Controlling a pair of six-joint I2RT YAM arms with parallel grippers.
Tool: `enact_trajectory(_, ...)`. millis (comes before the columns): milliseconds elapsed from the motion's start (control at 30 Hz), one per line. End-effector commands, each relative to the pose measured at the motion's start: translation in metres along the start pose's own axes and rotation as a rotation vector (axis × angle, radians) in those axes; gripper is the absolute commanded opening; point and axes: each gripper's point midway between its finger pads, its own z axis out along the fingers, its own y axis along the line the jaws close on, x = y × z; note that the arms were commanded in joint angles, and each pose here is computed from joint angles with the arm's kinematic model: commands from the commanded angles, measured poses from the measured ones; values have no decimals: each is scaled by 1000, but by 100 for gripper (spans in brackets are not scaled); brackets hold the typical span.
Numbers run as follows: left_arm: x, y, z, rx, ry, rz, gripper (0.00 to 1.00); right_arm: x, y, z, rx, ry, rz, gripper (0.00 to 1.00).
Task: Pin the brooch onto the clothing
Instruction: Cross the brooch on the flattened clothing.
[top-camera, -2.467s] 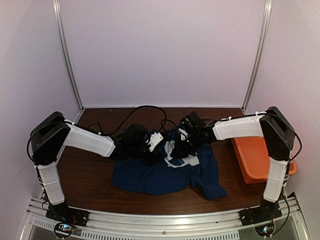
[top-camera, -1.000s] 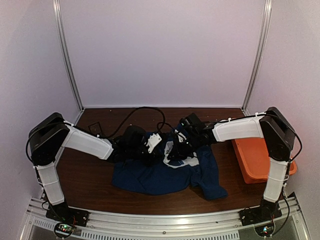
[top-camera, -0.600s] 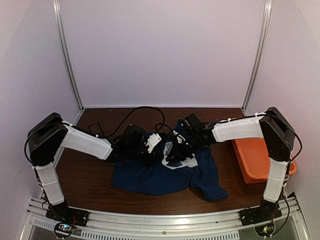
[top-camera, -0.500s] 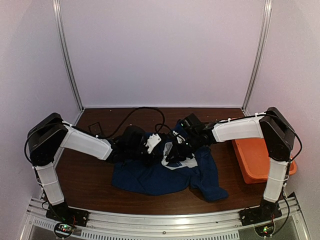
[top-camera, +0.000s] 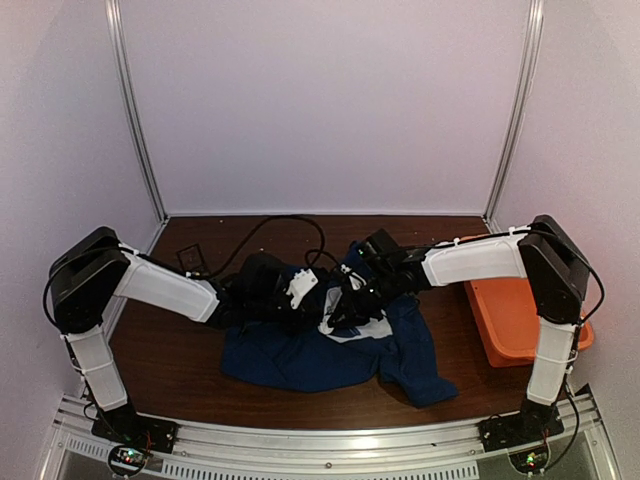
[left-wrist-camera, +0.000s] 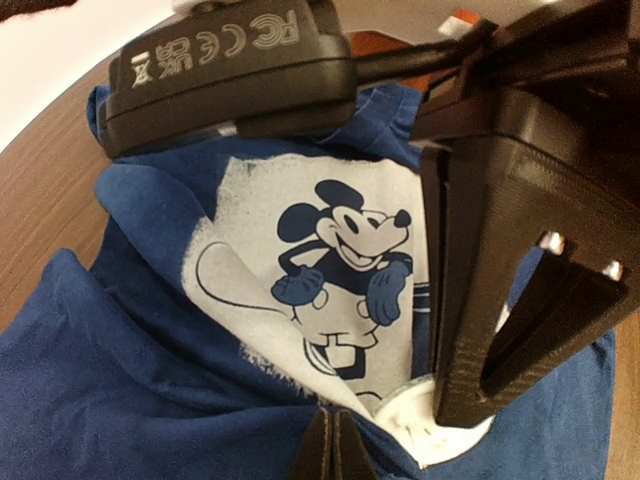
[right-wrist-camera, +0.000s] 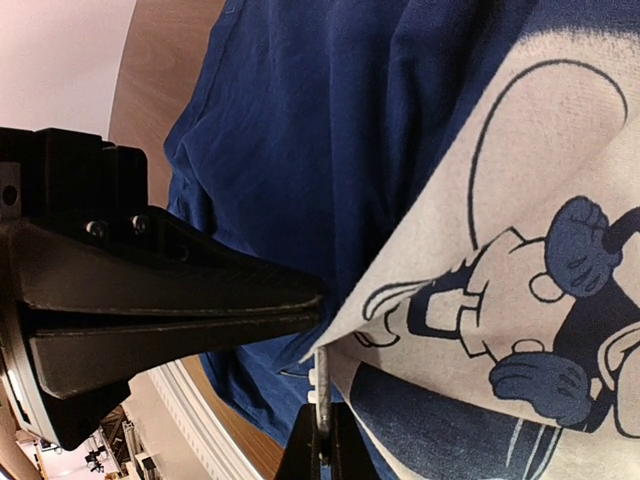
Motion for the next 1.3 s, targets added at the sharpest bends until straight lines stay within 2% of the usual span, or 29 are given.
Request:
enact_trajectory(0, -29, 10, -11, -22, -114, -17, 0, 12, 20, 8, -46, 55, -58, 0)
enact_trajectory(333, -26, 11, -17, -38, -112, -42, 0, -21, -8, -11, 80, -88, 19, 0)
enact_trajectory(800, -21, 11, -14, -34, -101, -46, 0, -35, -9, -23, 93, -152, 30, 0)
enact_trajectory(1033, -20, 10, -13, -31, -104, -48, 0, -36, -9, -19, 98, -143, 29, 0)
enact_trajectory(1267, -20, 11, -11, -33, -106, -51, 0, -23, 11, -11, 56, -90, -40, 0)
